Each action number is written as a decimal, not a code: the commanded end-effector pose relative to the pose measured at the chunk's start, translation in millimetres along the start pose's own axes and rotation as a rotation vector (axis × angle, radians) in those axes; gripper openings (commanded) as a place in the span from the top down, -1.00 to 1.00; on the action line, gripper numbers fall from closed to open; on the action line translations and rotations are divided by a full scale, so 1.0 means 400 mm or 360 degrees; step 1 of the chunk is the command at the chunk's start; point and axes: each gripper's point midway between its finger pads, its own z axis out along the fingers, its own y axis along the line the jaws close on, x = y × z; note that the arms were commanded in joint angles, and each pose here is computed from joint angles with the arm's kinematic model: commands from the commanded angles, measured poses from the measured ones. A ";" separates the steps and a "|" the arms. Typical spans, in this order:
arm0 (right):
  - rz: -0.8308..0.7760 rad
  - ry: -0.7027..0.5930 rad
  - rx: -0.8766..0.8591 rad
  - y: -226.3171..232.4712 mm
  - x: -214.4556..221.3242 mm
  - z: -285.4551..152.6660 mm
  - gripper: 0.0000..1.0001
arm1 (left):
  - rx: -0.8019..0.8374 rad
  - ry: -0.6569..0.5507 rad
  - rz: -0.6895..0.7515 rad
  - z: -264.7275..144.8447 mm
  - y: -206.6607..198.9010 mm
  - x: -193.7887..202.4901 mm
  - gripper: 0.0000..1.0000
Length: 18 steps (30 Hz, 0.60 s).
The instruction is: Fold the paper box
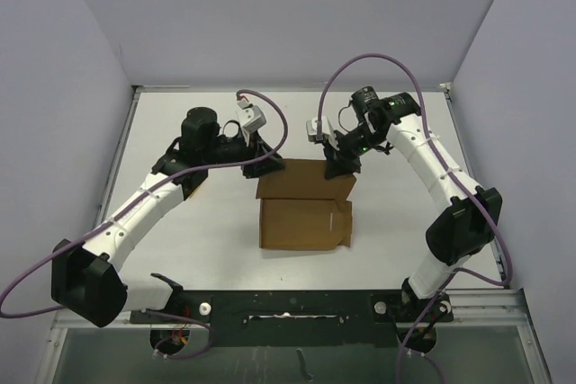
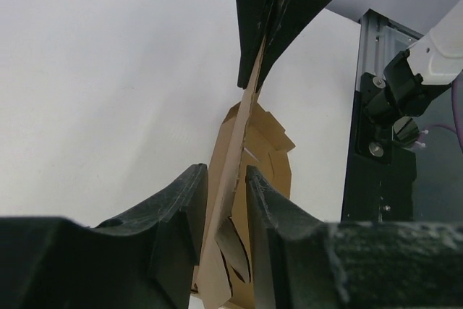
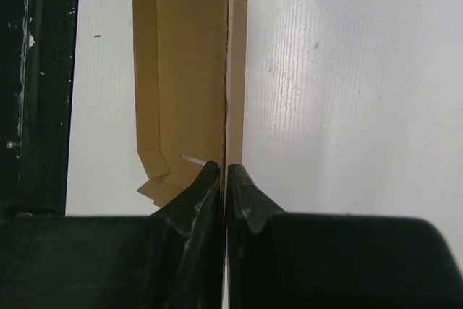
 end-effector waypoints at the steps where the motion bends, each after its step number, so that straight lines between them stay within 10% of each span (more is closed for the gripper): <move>1: -0.0058 -0.0031 0.0016 -0.008 -0.033 -0.011 1.00 | 0.0102 0.0005 0.0087 0.004 -0.028 -0.044 0.59; 4: -0.0058 -0.0026 0.0004 -0.007 -0.034 -0.004 1.00 | 0.0109 0.0053 0.0078 0.005 -0.025 -0.032 1.00; 10: -0.0054 -0.0032 0.0032 -0.016 -0.040 -0.005 0.94 | 0.0104 0.0056 0.0075 0.002 -0.024 -0.039 1.00; 18: 0.0054 -0.0095 0.0287 -0.047 -0.055 -0.081 -0.09 | -0.0172 -0.0094 0.0039 -0.044 0.006 -0.025 1.00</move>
